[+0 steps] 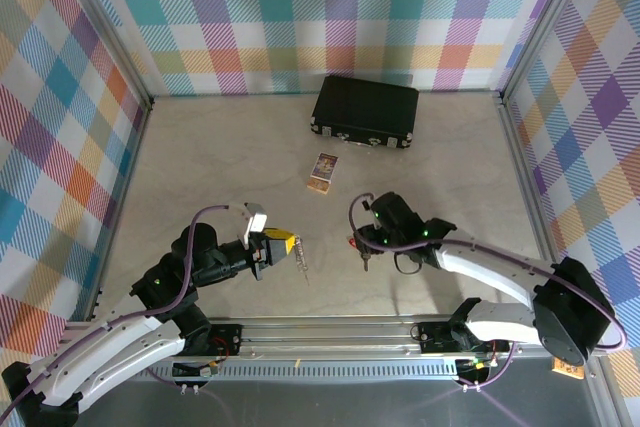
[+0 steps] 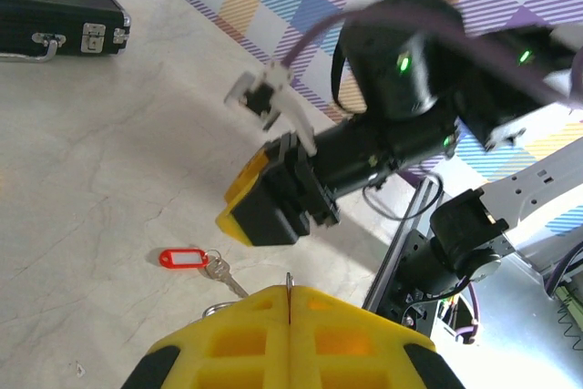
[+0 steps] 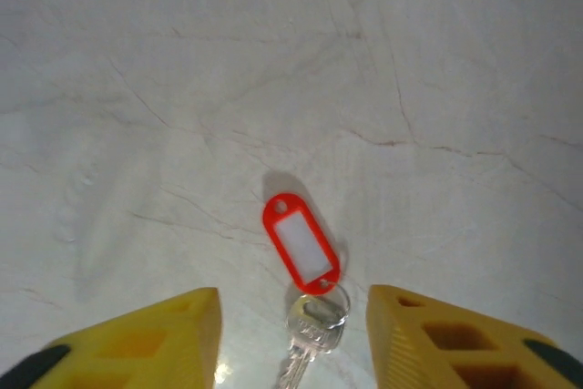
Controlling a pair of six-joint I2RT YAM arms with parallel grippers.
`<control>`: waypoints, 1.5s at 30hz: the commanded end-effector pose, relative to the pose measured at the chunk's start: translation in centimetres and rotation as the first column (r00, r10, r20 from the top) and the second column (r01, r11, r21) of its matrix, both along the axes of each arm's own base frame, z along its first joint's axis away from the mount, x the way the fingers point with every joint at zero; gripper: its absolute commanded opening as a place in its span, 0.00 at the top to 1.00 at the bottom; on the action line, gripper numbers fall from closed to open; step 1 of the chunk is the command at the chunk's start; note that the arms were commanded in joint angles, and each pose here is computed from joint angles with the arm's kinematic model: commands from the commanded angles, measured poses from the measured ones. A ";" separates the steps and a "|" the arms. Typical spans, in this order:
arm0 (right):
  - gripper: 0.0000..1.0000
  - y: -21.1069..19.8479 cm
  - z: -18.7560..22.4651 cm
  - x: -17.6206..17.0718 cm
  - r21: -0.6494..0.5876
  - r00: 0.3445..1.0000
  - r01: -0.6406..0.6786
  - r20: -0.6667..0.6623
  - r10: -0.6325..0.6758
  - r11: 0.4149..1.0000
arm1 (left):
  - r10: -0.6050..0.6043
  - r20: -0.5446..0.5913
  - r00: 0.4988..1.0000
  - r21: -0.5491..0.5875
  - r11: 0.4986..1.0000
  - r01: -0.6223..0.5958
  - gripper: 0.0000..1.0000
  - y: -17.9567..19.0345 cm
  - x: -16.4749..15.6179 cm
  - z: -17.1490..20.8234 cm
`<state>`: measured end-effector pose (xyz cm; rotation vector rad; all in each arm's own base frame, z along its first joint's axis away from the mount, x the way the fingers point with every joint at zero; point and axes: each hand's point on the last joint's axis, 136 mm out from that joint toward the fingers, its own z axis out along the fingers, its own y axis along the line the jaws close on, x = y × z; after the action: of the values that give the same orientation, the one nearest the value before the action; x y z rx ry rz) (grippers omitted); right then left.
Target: Put the keys on the keyring
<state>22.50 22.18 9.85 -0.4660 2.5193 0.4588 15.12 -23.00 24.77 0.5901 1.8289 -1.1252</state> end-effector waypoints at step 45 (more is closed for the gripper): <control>0.66 -1.7 -8.7 -0.7 -0.026 0.763 -0.044 -0.646 0.017 0.999 | -0.032 0.039 0.999 -0.058 0.998 0.035 1.00 -0.6 -0.4 1.2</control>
<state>21.96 20.26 1.96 -0.3776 3.2018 0.6427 15.04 -23.20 24.24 0.5991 1.8256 -1.1355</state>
